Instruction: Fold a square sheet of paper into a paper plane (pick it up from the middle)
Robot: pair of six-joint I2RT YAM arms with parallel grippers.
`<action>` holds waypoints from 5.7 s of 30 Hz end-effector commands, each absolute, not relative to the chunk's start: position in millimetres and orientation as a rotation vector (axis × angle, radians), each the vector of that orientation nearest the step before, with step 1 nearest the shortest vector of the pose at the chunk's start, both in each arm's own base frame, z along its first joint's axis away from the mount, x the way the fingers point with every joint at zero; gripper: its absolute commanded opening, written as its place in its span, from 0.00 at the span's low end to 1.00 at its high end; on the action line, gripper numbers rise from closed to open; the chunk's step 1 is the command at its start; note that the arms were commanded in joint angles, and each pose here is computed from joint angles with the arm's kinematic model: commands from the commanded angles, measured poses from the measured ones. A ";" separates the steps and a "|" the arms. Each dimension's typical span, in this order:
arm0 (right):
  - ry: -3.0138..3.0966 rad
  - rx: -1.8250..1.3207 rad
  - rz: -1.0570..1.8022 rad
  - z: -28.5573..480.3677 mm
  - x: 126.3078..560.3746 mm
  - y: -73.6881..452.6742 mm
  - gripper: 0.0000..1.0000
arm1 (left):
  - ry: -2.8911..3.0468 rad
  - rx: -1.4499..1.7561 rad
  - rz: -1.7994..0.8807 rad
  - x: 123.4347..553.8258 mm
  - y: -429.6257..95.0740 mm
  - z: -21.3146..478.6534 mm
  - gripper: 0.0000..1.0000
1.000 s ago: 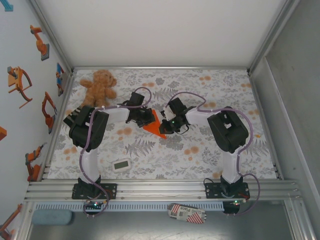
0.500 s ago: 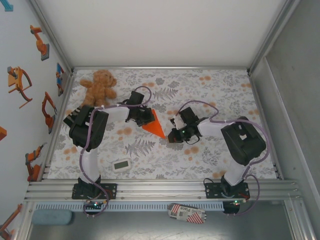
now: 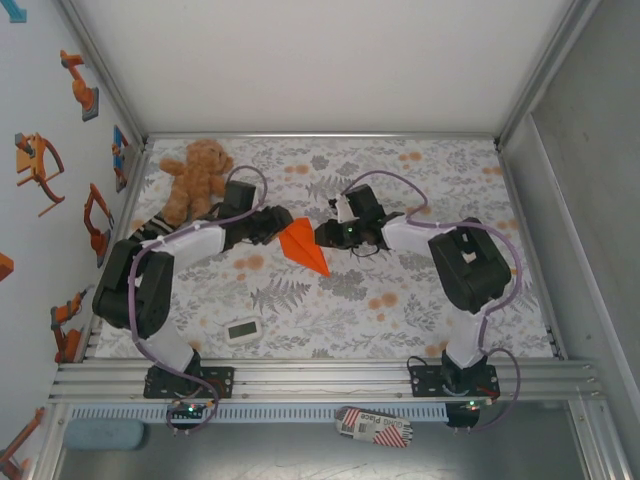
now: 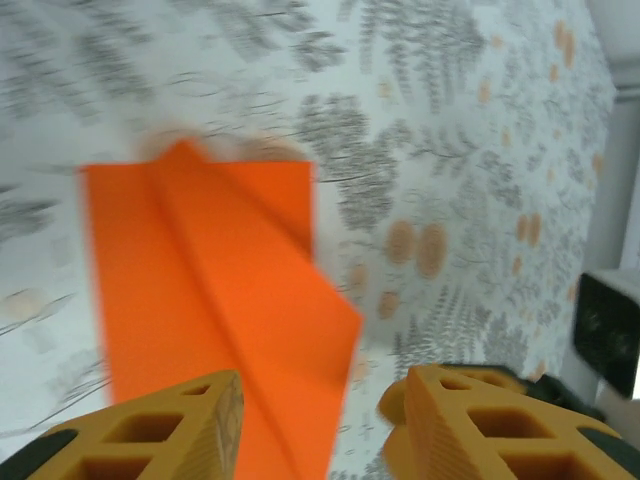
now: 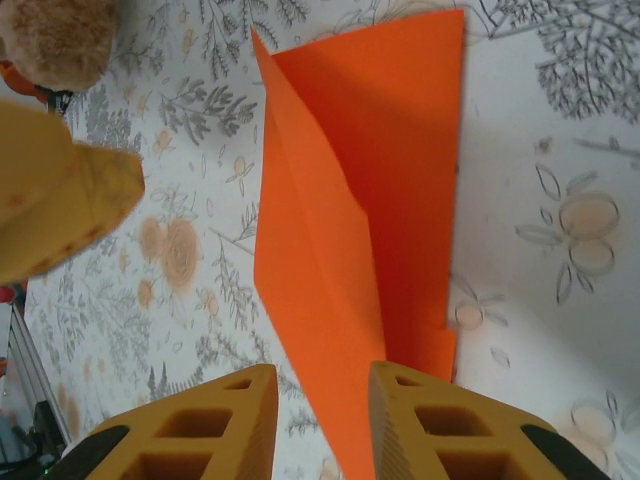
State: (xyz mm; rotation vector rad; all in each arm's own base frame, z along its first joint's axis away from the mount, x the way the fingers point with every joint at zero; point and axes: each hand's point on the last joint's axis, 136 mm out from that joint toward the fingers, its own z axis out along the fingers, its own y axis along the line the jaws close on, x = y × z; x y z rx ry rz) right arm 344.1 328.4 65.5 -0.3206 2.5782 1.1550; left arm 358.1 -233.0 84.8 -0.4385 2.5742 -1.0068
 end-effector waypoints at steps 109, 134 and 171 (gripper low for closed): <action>2.349 0.206 0.284 179.5 382.6 122.3 0.46 | 2.477 0.513 1.002 375.1 -198.1 74.5 0.09; 2.334 0.388 0.359 170.9 376.0 110.8 0.45 | 2.619 0.490 0.643 363.4 -267.8 37.5 0.27; 2.419 0.303 0.539 152.2 379.2 143.8 0.47 | 2.746 -0.393 -0.579 379.8 -219.8 51.5 0.61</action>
